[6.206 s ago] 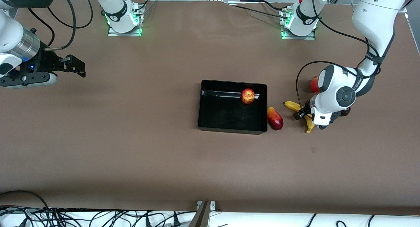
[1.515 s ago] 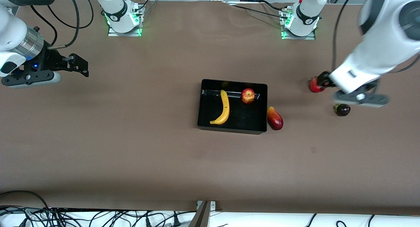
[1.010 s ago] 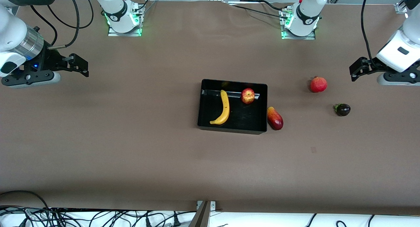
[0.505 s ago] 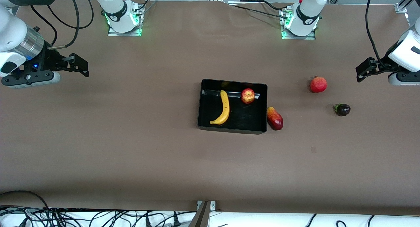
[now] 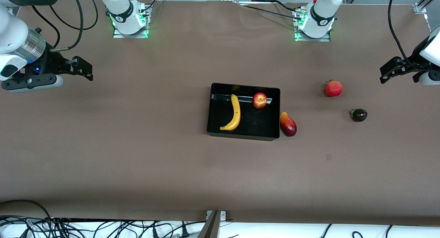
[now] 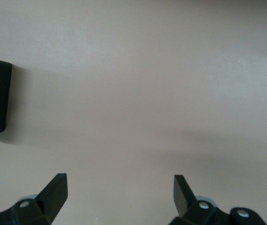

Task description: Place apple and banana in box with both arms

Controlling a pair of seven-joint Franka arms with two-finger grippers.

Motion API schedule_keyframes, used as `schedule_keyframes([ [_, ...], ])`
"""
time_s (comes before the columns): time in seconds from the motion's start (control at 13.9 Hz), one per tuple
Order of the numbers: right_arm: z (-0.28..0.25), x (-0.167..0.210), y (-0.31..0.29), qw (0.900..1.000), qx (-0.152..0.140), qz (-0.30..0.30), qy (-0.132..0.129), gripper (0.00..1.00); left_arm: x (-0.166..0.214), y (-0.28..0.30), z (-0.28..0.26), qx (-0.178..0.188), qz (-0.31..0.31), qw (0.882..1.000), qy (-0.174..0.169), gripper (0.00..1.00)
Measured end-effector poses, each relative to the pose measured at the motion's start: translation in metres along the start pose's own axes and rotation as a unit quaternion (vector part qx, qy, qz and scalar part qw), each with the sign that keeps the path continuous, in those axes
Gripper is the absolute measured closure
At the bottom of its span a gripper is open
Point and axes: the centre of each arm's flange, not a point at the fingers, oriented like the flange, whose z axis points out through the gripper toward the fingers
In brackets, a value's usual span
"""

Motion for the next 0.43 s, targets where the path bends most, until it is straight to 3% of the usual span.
schedule_keyframes([
  [0.43, 0.0, 0.0, 0.0, 1.0, 0.0, 0.0, 0.0, 0.0, -0.001, 0.013, 0.003, 0.0, -0.009, 1.0, -0.004, 0.0],
])
